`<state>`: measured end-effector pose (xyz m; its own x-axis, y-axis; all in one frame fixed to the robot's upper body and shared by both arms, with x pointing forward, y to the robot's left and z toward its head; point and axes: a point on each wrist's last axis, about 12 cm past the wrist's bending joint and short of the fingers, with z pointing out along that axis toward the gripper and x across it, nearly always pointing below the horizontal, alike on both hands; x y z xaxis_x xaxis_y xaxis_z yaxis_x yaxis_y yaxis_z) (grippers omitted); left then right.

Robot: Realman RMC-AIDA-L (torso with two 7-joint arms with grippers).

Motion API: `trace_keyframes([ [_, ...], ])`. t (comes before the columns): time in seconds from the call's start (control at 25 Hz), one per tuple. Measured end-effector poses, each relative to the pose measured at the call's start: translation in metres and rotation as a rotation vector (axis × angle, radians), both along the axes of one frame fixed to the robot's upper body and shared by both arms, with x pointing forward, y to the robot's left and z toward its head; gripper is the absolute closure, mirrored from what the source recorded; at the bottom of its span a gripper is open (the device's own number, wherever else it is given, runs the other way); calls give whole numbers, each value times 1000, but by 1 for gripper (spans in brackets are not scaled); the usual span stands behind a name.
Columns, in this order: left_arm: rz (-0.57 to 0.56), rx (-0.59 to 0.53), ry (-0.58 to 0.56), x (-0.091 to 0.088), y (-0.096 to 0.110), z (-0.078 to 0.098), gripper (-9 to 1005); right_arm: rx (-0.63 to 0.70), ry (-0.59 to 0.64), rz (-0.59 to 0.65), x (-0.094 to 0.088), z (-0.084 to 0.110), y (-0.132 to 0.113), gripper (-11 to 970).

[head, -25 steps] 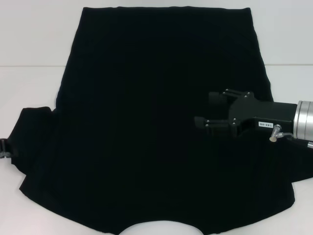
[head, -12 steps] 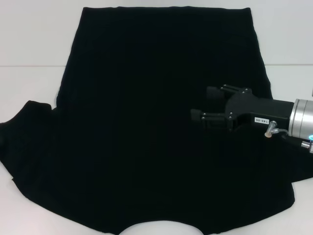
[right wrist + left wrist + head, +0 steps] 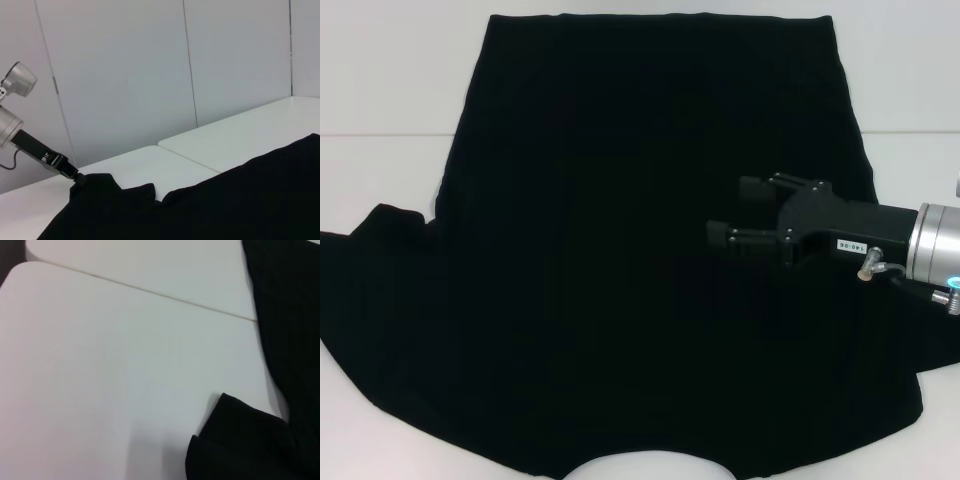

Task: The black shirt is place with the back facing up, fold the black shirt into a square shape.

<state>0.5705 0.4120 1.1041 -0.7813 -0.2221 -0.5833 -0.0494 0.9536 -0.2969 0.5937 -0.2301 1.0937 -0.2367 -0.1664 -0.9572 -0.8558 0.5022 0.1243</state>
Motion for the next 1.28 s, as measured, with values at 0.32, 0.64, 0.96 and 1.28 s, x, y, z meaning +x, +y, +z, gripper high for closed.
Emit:
trace_keyframes([
  [0.32, -38, -59, 17, -3, -7, 1, 996, 1, 2, -5, 0, 0, -1, 35],
  [0.64, -124, -124, -45, -2, -16, 15, 997, 3, 8, -6, 0, 0, -1, 35],
  [0.96, -259, -129, -97, 23, -44, 25, 996, 4, 10, -7, 0, 0, -1, 35],
  [1.28, -424, -144, -127, 36, -77, 27, 997, 7, 13, -14, -1, -1, -4, 35],
])
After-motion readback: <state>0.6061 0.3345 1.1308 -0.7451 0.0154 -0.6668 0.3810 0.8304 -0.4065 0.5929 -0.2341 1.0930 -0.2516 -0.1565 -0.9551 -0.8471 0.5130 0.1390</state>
